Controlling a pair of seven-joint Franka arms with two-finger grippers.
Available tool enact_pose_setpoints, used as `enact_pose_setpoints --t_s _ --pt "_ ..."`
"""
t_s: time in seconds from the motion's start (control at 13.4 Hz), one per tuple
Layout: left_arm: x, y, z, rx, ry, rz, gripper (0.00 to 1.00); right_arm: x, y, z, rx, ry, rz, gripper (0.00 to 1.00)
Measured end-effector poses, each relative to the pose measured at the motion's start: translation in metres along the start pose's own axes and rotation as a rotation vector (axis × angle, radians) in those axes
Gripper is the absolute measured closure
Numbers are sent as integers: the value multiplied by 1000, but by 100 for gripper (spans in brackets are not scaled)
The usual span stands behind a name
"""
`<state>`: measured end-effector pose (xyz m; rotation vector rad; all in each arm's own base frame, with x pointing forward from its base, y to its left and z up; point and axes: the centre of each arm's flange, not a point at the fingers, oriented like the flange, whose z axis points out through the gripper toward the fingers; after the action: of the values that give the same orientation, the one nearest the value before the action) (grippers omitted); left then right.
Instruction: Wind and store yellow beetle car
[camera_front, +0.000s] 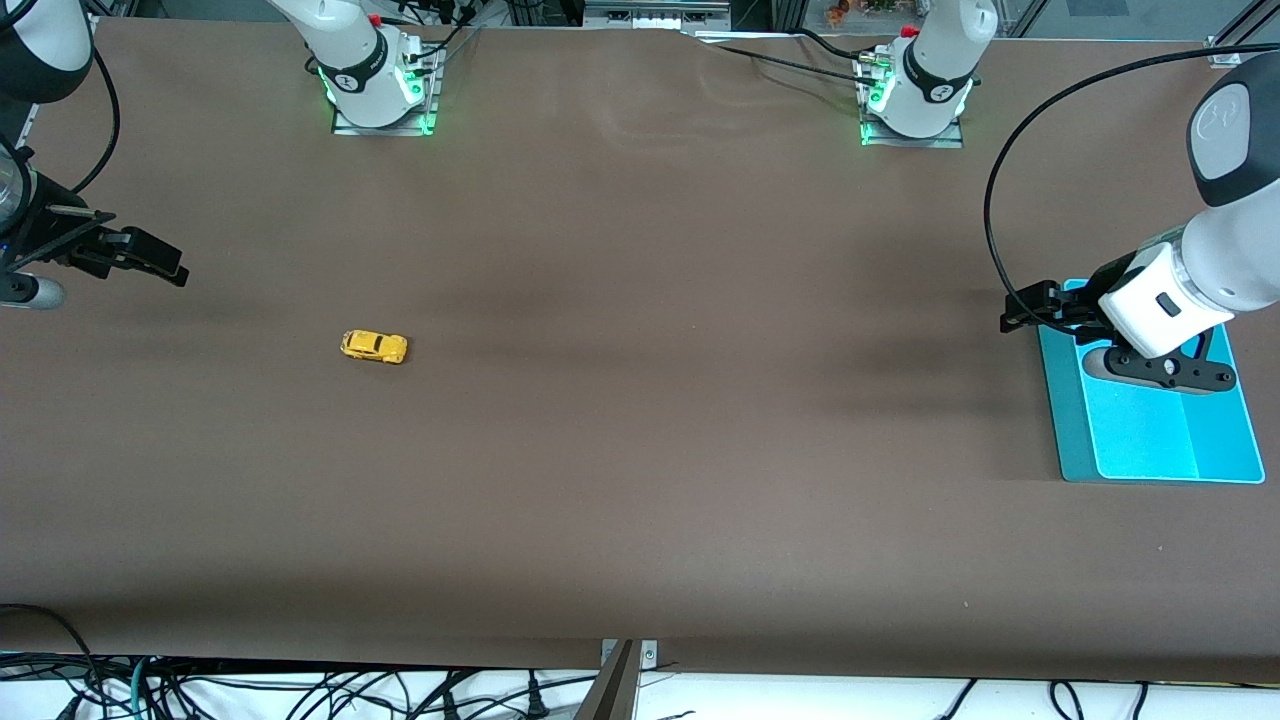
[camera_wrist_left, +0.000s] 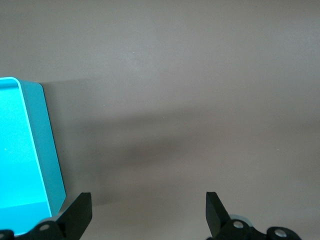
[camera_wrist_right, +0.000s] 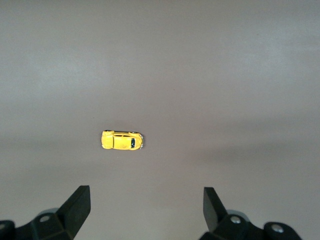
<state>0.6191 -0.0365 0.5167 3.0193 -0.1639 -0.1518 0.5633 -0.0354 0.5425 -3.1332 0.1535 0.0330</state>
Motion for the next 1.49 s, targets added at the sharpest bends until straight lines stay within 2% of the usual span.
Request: enact_pose_setpoints --t_s 0.45,1.12,1.26,1.49 --pt "0 0 0 0 0 0 0 1 -3 4 -1 -10 -8 0" --pt "0 1 0 0 0 2 0 -5 -22 24 -7 -92 -44 0" --pt "0 1 0 0 0 1 0 -8 -33 36 -9 -117 -87 0" --pt "0 0 0 0 0 1 0 -12 -52 45 -4 -135 -240 0"
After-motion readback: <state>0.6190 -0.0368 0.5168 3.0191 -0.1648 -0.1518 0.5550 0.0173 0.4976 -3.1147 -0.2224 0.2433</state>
